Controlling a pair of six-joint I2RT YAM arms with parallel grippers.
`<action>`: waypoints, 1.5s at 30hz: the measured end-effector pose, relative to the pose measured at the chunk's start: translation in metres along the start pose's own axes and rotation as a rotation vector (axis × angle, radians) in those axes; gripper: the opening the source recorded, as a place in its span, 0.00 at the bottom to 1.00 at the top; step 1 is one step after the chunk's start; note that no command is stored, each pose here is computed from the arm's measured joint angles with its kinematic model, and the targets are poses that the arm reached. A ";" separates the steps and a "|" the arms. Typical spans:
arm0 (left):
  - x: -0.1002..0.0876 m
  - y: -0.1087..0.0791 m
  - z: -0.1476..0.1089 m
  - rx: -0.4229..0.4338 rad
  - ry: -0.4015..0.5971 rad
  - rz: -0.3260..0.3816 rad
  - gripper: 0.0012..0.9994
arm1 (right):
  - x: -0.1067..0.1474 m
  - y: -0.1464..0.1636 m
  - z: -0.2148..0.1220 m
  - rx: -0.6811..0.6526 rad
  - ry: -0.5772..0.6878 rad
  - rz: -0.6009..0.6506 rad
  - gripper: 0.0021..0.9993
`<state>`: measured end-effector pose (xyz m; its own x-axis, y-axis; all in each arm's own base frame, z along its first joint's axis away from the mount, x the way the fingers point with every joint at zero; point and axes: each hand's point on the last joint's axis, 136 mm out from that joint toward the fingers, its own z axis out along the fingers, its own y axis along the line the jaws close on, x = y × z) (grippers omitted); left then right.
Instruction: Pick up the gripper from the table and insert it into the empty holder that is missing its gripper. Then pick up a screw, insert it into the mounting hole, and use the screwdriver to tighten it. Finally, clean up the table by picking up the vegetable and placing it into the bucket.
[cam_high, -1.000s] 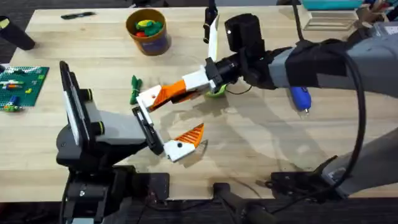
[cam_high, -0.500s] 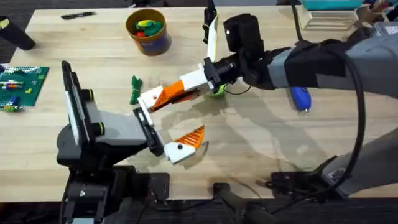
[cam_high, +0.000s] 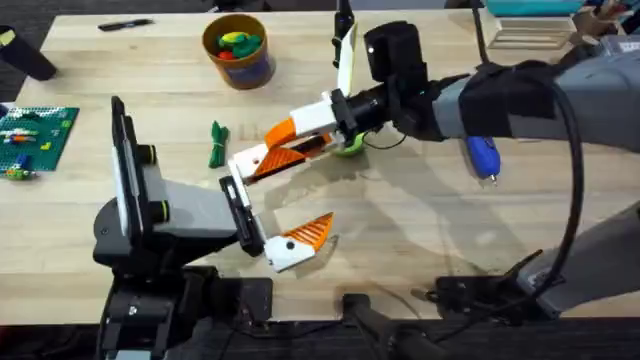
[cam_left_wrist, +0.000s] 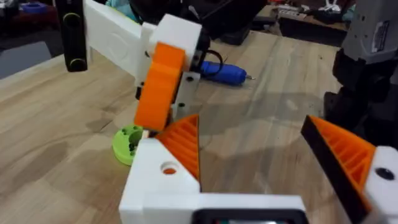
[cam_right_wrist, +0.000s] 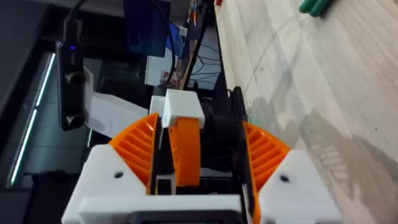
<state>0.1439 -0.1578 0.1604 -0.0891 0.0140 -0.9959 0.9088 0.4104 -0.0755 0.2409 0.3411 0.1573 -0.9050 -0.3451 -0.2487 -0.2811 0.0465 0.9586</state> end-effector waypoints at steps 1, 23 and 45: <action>0.000 0.000 0.000 0.000 0.000 0.000 0.99 | -0.001 -0.001 -0.002 0.001 -0.005 0.002 0.66; 0.000 0.000 0.000 0.001 0.000 0.000 0.99 | -0.047 -0.084 -0.127 0.361 -0.344 0.025 0.83; -0.005 0.035 -0.004 -0.204 -0.010 0.027 0.99 | -0.018 -0.087 -0.105 1.100 0.156 -0.222 0.86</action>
<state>0.1745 -0.1403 0.1625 -0.0603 0.0190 -0.9980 0.8093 0.5862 -0.0378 0.3151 0.2451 0.0935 -0.7722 -0.5578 -0.3043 -0.6281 0.7422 0.2335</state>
